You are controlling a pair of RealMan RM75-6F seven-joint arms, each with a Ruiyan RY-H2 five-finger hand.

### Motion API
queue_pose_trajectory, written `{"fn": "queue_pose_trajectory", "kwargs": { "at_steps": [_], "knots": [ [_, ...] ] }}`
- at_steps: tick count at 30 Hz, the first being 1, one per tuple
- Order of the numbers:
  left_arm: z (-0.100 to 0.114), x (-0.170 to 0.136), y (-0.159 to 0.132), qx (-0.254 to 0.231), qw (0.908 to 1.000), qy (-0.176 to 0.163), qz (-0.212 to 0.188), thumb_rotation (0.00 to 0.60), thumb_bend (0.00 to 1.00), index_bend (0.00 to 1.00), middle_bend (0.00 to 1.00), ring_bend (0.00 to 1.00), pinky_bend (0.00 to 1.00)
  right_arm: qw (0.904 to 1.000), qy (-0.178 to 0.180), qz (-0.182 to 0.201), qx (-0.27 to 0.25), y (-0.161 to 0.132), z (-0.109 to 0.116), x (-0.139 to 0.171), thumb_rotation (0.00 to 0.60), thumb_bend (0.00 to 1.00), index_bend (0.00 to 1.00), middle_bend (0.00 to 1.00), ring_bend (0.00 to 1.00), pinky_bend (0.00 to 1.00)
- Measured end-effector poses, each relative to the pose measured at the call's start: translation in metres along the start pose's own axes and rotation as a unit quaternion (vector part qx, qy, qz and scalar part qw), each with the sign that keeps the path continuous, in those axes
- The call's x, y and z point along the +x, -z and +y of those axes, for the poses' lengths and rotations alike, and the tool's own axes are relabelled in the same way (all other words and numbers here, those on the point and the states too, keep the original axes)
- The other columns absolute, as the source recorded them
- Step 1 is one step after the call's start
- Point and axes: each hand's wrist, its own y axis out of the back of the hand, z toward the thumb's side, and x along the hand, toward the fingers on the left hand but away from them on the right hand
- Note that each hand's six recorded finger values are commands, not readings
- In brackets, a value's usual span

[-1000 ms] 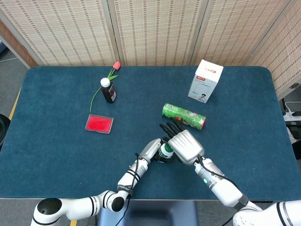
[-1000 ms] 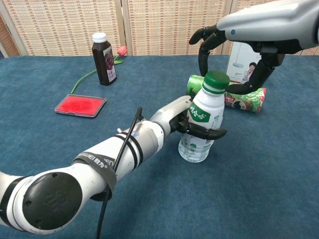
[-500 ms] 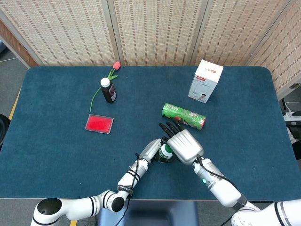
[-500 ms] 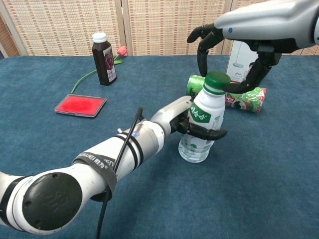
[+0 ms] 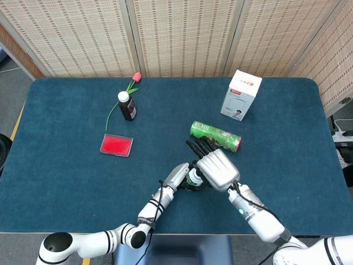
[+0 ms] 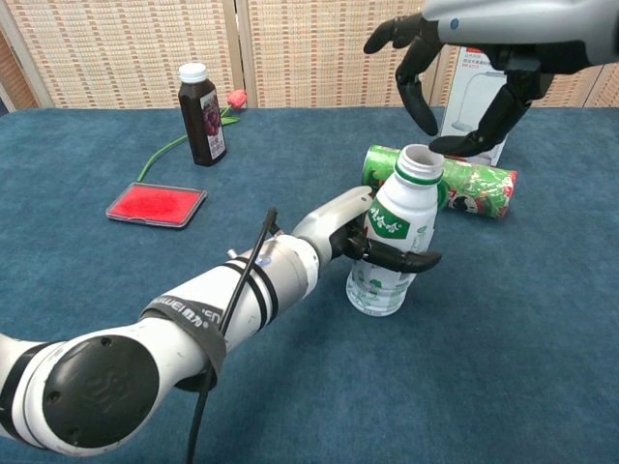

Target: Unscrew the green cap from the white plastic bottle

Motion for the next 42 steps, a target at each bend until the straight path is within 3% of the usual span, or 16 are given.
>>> {"fn": "queue_pose_trajectory", "kwargs": {
  "at_steps": [4, 6, 11, 14, 18, 22, 26, 28, 33, 42],
  "knots": [
    [0.002, 0.0, 0.001, 0.001, 1.0, -0.002, 0.0, 0.6, 0.78, 0.75, 0.87, 0.52, 0.42, 0.9998, 0.007, -0.016, 0.003, 0.011, 0.004, 0.002, 0.6, 0.27, 0.61, 0.01, 0.0, 0.0],
    [0.004, 0.0, 0.001, 0.001, 1.0, -0.005, 0.0, 0.6, 0.78, 0.75, 0.87, 0.52, 0.42, 0.9996, 0.009, -0.026, 0.006, 0.018, 0.005, 0.003, 0.6, 0.27, 0.55, 0.02, 0.0, 0.0],
    [0.013, 0.0, 0.005, -0.01, 0.9999, -0.013, 0.003, 0.6, 0.76, 0.74, 0.85, 0.5, 0.38, 0.9986, 0.004, -0.053, 0.0, 0.041, 0.0, 0.01, 0.6, 0.27, 0.29, 0.02, 0.0, 0.0],
    [0.017, -0.001, 0.008, -0.019, 0.9997, -0.016, 0.007, 0.6, 0.73, 0.72, 0.81, 0.44, 0.31, 0.9982, -0.001, -0.06, -0.008, 0.052, -0.004, 0.015, 0.6, 0.27, 0.17, 0.01, 0.0, 0.0],
    [0.02, -0.001, 0.011, -0.036, 0.9992, -0.015, 0.013, 0.6, 0.67, 0.63, 0.66, 0.31, 0.22, 0.9983, 0.0, -0.058, -0.001, 0.062, -0.005, 0.022, 0.6, 0.27, 0.11, 0.01, 0.0, 0.0],
    [0.021, -0.003, 0.015, -0.038, 0.9992, -0.009, 0.013, 0.6, 0.6, 0.48, 0.48, 0.18, 0.17, 0.998, -0.002, -0.063, 0.01, 0.072, -0.008, 0.035, 0.6, 0.27, 0.07, 0.0, 0.0, 0.0],
    [0.018, -0.006, 0.015, -0.04, 0.9992, 0.005, 0.004, 0.6, 0.47, 0.05, 0.11, 0.01, 0.08, 0.9975, -0.002, -0.071, 0.006, 0.081, -0.01, 0.044, 0.6, 0.27, 0.05, 0.0, 0.0, 0.0],
    [0.016, -0.007, 0.016, -0.042, 0.999, 0.014, 0.001, 0.6, 0.44, 0.0, 0.02, 0.0, 0.05, 0.9973, -0.005, -0.073, 0.008, 0.083, -0.011, 0.046, 0.6, 0.27, 0.05, 0.0, 0.0, 0.0],
    [0.012, -0.01, 0.013, -0.046, 0.9983, 0.033, -0.013, 0.6, 0.39, 0.0, 0.0, 0.0, 0.01, 0.9972, -0.007, -0.074, 0.008, 0.084, -0.01, 0.048, 0.6, 0.27, 0.04, 0.0, 0.0, 0.0],
    [0.017, -0.013, 0.005, -0.061, 0.9971, 0.027, -0.037, 0.6, 0.33, 0.0, 0.0, 0.0, 0.0, 0.997, -0.008, -0.076, 0.008, 0.085, -0.009, 0.051, 0.6, 0.27, 0.02, 0.0, 0.0, 0.0]
  ]
}}
